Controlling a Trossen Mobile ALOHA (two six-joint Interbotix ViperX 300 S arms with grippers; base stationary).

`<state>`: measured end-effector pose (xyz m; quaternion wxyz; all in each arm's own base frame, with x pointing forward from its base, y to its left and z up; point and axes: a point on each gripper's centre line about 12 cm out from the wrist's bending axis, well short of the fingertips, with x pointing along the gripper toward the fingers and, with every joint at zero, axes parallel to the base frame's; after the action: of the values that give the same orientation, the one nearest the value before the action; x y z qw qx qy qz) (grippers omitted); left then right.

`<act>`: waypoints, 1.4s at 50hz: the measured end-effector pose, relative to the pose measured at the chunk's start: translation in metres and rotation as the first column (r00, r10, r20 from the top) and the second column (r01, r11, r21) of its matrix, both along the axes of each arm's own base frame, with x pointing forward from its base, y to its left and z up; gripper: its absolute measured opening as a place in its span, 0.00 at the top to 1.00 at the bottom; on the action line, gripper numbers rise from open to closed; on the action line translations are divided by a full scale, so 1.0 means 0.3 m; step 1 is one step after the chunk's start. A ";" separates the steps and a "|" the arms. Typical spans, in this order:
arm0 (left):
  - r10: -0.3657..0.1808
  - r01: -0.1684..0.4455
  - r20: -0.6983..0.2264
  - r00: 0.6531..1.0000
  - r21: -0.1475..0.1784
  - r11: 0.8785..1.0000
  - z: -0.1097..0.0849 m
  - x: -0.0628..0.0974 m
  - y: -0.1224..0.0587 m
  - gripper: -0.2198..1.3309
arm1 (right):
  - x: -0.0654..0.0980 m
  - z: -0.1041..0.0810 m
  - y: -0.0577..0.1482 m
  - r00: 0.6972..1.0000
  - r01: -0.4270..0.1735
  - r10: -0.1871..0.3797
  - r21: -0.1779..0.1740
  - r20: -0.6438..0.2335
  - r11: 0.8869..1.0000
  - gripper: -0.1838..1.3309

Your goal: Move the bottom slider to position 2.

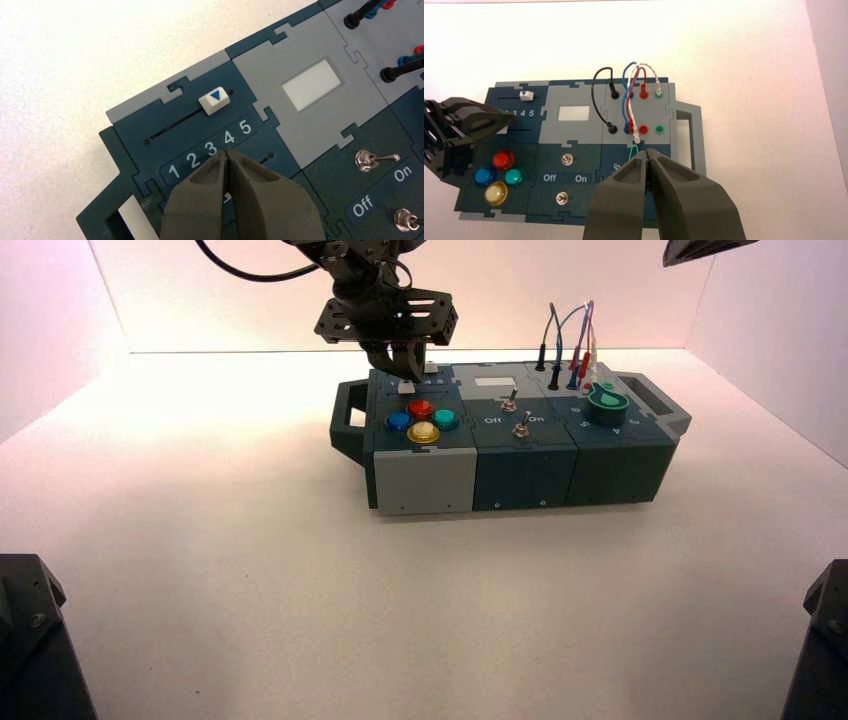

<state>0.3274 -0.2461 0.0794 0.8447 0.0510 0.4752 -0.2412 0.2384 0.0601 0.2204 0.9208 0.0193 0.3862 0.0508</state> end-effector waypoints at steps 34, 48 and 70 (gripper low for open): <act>-0.018 0.021 0.071 0.997 -0.041 0.999 0.095 0.054 -0.049 0.96 | 0.011 0.023 0.004 1.000 0.001 -0.001 0.008 0.018 1.000 0.97; -0.042 0.052 0.162 0.986 -0.059 0.997 0.206 0.085 -0.048 0.96 | 0.011 0.022 0.002 1.000 0.001 -0.002 0.005 0.018 1.000 0.97; 0.067 -0.051 0.210 0.975 -0.081 0.995 0.298 0.123 0.118 0.97 | 0.023 0.019 -0.041 0.999 0.052 -0.052 -0.002 0.015 0.999 0.97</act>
<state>0.3644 -0.2106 0.1688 0.8988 0.0305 0.3739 -0.2269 0.2451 0.0478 0.2260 0.9247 0.0279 0.3787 0.0265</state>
